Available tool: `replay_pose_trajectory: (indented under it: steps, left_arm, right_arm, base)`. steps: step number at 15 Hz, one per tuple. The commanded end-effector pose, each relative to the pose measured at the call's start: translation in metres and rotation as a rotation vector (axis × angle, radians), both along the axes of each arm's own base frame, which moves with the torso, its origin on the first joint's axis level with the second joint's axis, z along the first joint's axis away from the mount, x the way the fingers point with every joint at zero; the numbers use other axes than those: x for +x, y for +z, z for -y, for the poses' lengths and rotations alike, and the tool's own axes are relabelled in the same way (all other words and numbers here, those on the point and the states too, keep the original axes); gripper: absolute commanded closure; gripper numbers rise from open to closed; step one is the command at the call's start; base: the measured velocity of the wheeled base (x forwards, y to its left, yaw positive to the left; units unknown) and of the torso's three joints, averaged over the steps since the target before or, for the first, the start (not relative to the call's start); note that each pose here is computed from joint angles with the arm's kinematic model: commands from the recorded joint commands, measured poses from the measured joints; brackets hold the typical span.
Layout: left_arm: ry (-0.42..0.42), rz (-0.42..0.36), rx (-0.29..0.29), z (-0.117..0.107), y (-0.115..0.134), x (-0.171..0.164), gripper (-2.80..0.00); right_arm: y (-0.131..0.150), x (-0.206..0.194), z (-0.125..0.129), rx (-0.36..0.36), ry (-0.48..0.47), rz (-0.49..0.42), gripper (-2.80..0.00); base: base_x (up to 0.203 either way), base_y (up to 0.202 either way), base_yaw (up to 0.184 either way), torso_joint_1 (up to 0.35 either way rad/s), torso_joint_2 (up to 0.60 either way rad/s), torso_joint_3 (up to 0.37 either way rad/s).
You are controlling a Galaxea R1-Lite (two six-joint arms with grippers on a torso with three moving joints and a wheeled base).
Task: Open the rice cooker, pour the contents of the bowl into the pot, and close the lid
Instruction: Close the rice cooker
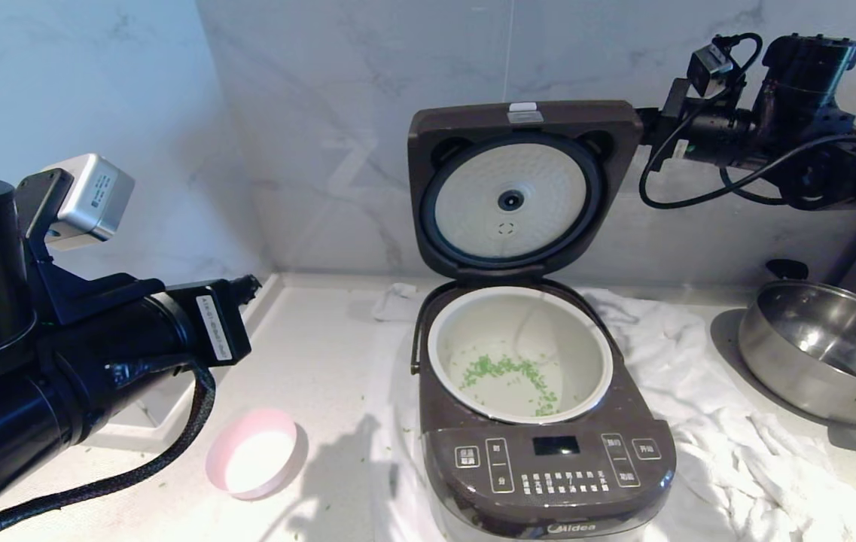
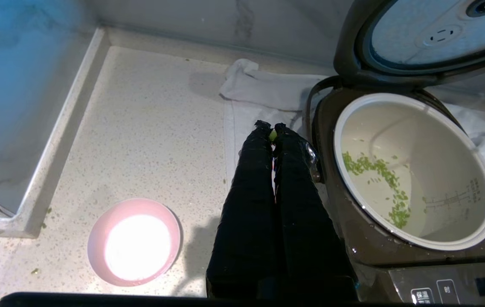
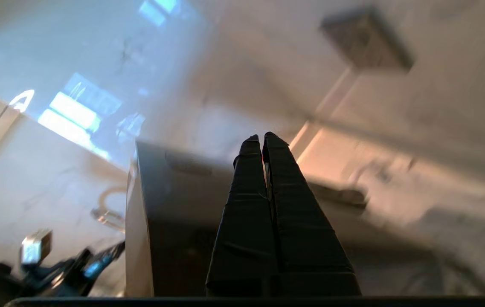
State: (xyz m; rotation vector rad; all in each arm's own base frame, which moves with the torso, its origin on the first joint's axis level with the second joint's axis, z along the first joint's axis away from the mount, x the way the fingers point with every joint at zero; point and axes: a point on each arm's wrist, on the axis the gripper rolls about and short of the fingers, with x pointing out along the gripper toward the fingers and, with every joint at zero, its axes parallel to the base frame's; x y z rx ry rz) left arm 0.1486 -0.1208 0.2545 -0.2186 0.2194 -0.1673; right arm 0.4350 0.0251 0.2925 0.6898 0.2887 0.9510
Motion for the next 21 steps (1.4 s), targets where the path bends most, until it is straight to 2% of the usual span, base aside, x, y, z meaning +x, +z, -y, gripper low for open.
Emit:
replay_pose_trajectory:
  steps: [1, 4, 7, 11, 14, 16, 18, 21]
  left_arm:
    - [0.004, 0.002, -0.004, 0.000, 0.000, 0.000, 0.00]
    - [0.004, 0.005, -0.007, -0.001, 0.001, -0.001, 0.00]
    - [0.003, 0.018, -0.019, 0.001, 0.007, 0.001, 0.00]
    - [0.015, 0.080, -0.081, 0.017, 0.039, 0.021, 0.00]
    - [-0.030, 0.092, -0.136, 0.054, 0.053, 0.041, 0.00]
    - [-0.142, 0.071, -0.140, 0.087, 0.050, 0.030, 0.00]
    - [-0.253, 0.032, -0.102, 0.117, 0.036, 0.014, 0.00]
    - [-0.353, -0.023, -0.014, 0.147, 0.009, -0.002, 0.00]
  right_arm:
    - [0.003, -0.022, -0.013, -0.001, 0.045, -0.022, 0.00]
    - [-0.012, -0.043, -0.028, -0.001, 0.093, -0.039, 0.00]
    - [-0.029, -0.063, -0.033, -0.005, 0.112, -0.076, 0.00]
    - [-0.056, -0.089, -0.033, -0.006, 0.119, -0.104, 0.00]
    - [-0.066, -0.108, -0.031, -0.007, 0.120, -0.120, 0.00]
    - [-0.074, -0.118, -0.030, -0.011, 0.119, -0.148, 0.00]
    - [-0.083, -0.124, -0.030, -0.013, 0.118, -0.174, 0.00]
    - [-0.086, -0.127, -0.029, -0.009, 0.114, -0.158, 0.00]
  base:
    - [0.000, 0.000, 0.000, 0.000, 0.00, 0.000]
    - [0.000, 0.000, 0.000, 0.000, 0.00, 0.000]
    - [0.000, 0.000, 0.000, 0.000, 0.00, 0.000]
    - [0.000, 0.000, 0.000, 0.000, 0.00, 0.000]
    - [0.000, 0.000, 0.000, 0.000, 0.00, 0.000]
    - [0.000, 0.000, 0.000, 0.000, 0.00, 0.000]
    - [0.000, 0.000, 0.000, 0.000, 0.00, 0.000]
    - [0.000, 0.000, 0.000, 0.000, 0.00, 0.000]
